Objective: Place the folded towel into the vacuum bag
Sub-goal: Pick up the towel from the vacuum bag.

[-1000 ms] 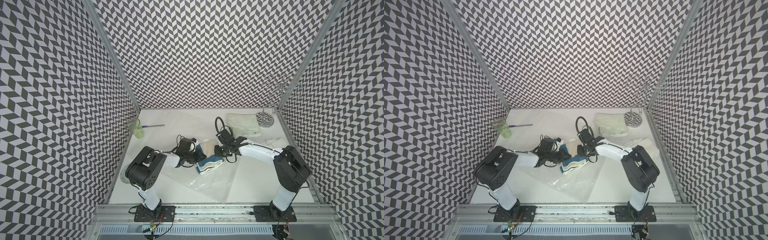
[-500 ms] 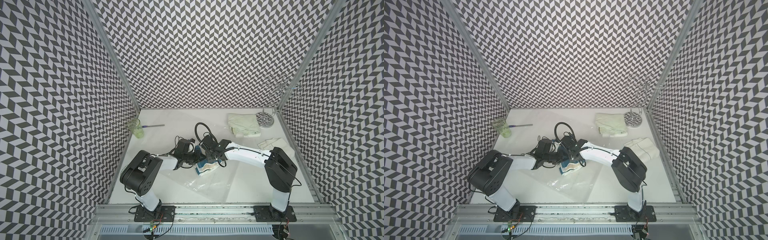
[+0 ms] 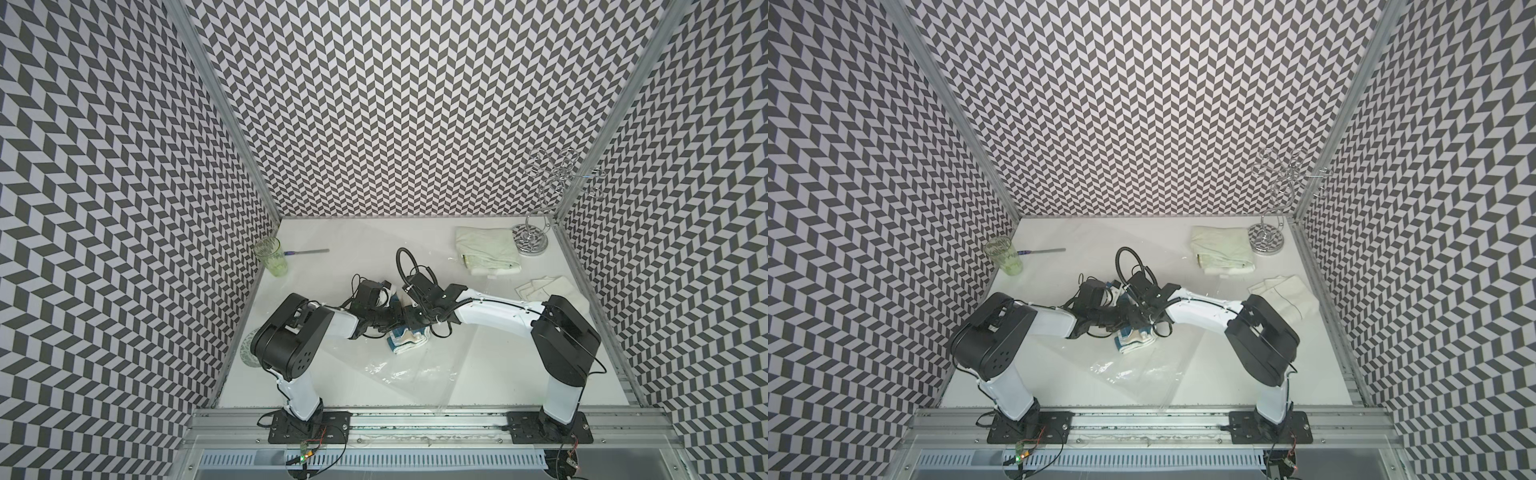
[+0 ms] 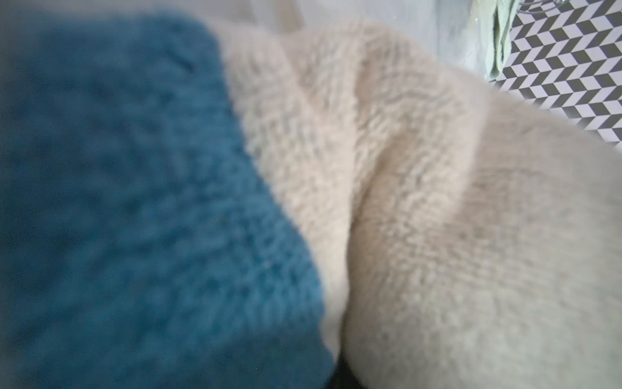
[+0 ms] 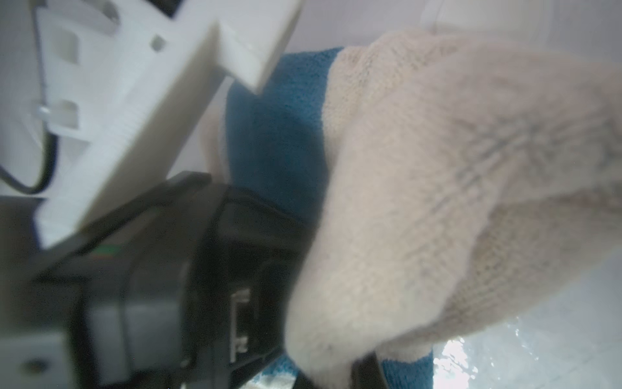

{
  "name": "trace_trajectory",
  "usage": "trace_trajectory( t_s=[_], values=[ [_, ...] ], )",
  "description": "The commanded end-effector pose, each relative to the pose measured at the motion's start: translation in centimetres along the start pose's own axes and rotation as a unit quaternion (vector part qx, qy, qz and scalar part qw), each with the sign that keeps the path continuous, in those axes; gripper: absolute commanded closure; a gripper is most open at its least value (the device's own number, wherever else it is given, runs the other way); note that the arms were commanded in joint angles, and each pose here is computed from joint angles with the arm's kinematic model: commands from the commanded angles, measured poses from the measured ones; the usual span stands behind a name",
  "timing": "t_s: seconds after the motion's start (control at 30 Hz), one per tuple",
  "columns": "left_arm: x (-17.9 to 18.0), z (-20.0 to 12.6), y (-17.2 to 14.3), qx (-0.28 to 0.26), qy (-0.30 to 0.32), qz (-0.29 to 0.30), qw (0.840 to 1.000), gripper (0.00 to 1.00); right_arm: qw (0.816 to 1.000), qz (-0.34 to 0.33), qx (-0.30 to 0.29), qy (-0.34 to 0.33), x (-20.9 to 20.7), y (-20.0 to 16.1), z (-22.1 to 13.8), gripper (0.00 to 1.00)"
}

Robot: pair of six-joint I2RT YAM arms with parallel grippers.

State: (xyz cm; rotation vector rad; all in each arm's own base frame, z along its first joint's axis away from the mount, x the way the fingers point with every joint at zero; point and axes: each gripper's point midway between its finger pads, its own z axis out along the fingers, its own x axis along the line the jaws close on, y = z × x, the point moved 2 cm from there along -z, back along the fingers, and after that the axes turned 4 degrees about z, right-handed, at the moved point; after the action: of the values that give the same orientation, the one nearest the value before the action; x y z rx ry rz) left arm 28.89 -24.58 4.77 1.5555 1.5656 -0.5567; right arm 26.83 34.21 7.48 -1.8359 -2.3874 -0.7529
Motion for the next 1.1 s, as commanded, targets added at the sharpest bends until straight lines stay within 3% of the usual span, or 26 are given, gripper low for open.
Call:
trace_trajectory(
  t_s=[0.0, 0.13, 0.27, 0.4, 0.5, 0.73, 0.8, 0.97, 1.07],
  values=[
    [-1.4, -2.4, 1.2, -0.018, 0.003, 0.020, 1.000, 0.98, 0.996, 0.025, 0.066, -0.053, -4.3, -4.2, 3.3, 0.95],
    [-0.6, -5.9, 2.1, -0.053, 0.066, 0.026, 0.996, 0.99, 0.995, 0.026, 0.054, -0.078, -5.8, -3.7, 3.0, 0.95],
    [3.0, -7.1, -0.2, -0.062, 0.104, -0.014, 0.993, 0.99, 0.997, 0.006, 0.024, -0.075, -4.8, -1.6, 1.6, 0.95],
    [3.1, -5.5, -1.2, -0.050, 0.056, -0.019, 0.997, 0.99, 0.998, -0.036, -0.008, -0.045, -1.5, 0.3, -0.4, 0.94],
    [2.6, -4.3, -1.0, -0.034, 0.057, 0.005, 0.998, 0.99, 0.997, -0.070, -0.008, -0.015, 1.3, 0.5, -1.1, 0.93],
    [3.0, -3.7, -2.1, -0.020, 0.042, 0.002, 0.999, 1.00, 0.994, -0.078, 0.052, 0.057, 4.6, -2.4, 2.0, 0.87],
    [3.0, -4.0, -2.2, -0.022, 0.042, -0.002, 0.999, 1.00, 0.995, -0.069, 0.059, 0.049, 3.9, -3.1, 2.8, 0.81],
    [2.6, -5.4, -1.2, -0.046, 0.051, -0.005, 0.998, 1.00, 0.993, -0.081, 0.077, 0.023, 2.6, -4.3, 3.9, 0.44],
    [2.5, -6.8, 0.0, -0.067, 0.066, -0.001, 0.996, 1.00, 0.991, -0.095, 0.089, 0.006, 2.2, -4.9, 4.6, 0.34]
  ],
)
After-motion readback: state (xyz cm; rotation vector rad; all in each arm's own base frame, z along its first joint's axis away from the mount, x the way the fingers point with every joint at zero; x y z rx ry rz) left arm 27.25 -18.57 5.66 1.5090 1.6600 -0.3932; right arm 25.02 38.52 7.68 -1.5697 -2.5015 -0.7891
